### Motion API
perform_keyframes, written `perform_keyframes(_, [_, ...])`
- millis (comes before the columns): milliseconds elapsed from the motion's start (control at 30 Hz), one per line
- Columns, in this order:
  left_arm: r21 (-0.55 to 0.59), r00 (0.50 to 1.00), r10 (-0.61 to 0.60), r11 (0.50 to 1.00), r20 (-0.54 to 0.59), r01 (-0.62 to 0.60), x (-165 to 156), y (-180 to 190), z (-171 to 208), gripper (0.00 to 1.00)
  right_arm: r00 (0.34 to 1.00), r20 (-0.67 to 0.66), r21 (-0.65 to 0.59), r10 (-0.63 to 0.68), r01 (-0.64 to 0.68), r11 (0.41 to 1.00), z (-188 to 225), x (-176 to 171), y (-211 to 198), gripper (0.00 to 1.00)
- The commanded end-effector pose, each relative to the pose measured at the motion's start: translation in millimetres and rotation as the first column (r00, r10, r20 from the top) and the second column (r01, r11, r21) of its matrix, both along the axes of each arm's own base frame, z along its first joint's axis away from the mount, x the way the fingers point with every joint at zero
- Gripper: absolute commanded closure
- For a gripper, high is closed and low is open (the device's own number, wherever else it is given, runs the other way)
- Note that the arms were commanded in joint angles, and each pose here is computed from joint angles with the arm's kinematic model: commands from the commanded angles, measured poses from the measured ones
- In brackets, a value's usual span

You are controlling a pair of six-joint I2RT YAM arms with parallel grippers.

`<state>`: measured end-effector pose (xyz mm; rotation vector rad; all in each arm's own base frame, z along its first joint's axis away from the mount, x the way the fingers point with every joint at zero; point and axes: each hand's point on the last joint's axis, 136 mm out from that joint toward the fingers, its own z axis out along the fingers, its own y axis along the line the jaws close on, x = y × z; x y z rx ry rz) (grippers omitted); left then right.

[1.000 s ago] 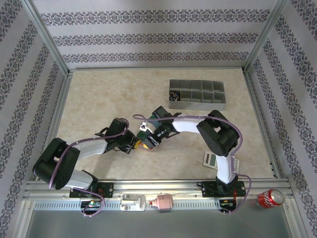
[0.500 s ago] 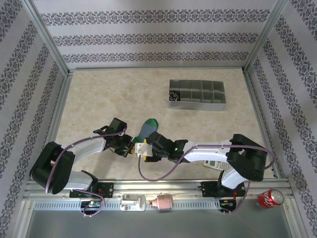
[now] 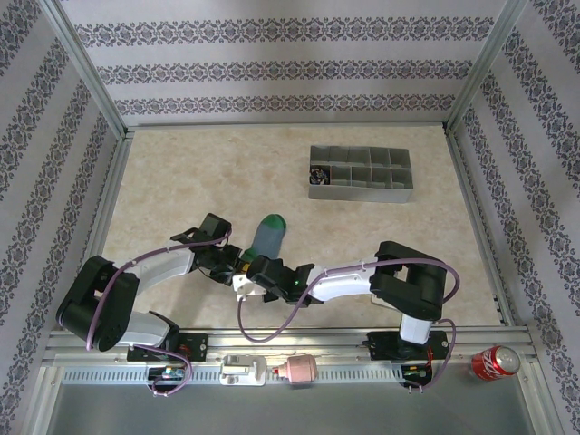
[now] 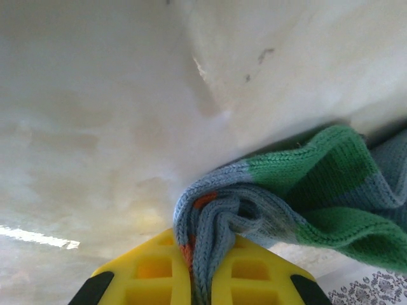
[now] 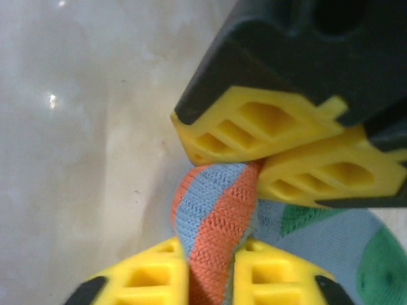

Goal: Roll the socks

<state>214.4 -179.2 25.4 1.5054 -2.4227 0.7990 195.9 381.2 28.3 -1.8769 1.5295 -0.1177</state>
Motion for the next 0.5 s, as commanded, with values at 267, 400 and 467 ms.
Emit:
perform_keyframes(267, [0.036,0.998,0.044,0.998,0.051,-0.046,-7.1,21.6,10.0,0.44,0.909,-0.405,0.004,-0.102,0.113,0.994,-29.6,-23.1,-37.2,1.00])
perform_keyframes(400, [0.041,0.991,0.050,0.998,0.128,-0.055,-4.1,28.7,25.8,0.36,0.801,-0.585,0.003,-0.125,0.156,0.988,-38.5,-34.9,-47.1,1.00])
perform_keyframes(467, [0.034,0.984,0.034,0.999,0.174,-0.041,-0.4,28.3,32.0,0.35,0.746,-0.653,0.006,-0.131,0.178,0.984,-41.1,-38.4,-50.1,1.00])
